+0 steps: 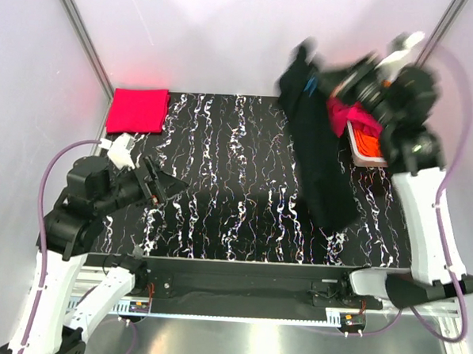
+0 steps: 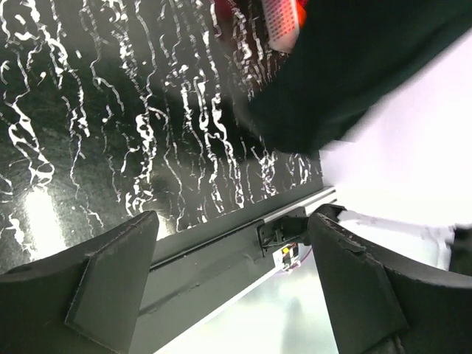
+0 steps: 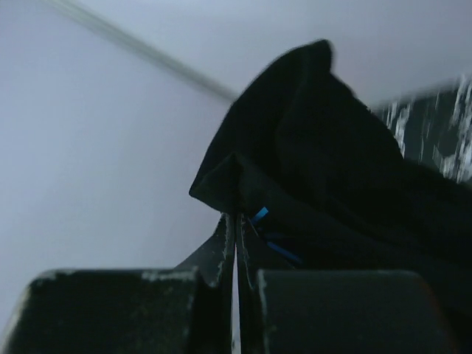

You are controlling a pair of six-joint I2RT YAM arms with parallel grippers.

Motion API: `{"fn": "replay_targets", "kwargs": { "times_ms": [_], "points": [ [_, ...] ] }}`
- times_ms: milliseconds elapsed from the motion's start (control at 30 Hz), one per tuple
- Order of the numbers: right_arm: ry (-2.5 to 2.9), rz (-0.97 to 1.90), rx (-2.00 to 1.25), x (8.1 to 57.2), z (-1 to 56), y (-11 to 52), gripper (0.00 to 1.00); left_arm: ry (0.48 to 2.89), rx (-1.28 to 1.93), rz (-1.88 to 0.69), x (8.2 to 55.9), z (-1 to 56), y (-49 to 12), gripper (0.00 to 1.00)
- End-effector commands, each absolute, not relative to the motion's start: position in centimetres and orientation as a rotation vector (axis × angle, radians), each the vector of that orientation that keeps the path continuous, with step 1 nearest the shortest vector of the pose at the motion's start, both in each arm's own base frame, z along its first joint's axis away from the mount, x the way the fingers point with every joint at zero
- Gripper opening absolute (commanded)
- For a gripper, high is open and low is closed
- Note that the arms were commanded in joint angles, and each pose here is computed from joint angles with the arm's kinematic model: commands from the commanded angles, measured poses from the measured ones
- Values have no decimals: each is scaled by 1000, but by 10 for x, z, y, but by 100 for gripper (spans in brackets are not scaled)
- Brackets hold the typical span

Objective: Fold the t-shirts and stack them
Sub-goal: Move the tshirt to the center of the board

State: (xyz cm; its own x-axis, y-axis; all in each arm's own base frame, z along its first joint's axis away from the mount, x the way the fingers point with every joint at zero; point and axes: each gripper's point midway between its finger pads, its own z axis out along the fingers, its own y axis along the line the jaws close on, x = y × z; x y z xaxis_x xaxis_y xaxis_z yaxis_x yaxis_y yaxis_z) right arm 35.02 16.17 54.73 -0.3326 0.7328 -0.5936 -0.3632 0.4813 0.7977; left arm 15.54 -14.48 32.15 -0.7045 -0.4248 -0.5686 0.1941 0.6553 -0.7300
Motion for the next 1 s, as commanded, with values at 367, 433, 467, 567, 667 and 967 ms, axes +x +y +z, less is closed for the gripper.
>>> {"fn": "replay_targets", "kwargs": {
  "times_ms": [367, 433, 467, 567, 667, 967],
  "points": [
    [2541, 1259, 122, 173, 209, 246, 78, 2241, -177, -948, 191, 260, -147, 80],
    [2541, 1214, 122, 177, 204, 241, 88, 2294, -187, -978, 193, 236, -153, 80],
    [2573, 1165, 104, 182, 193, 239, 89, 2346, -205, -985, 196, 221, -157, 80],
    [2701, 1038, 124, 199, 163, 227, 88, 2488, -233, -974, 191, 181, -162, 75],
    [2772, 948, 187, 230, 143, 208, 84, 2585, -306, -849, 189, 146, -154, 75],
    [2800, 614, -47, 330, 111, 210, 86, 2760, -397, -594, 168, 76, -127, 80]
  ]
}}
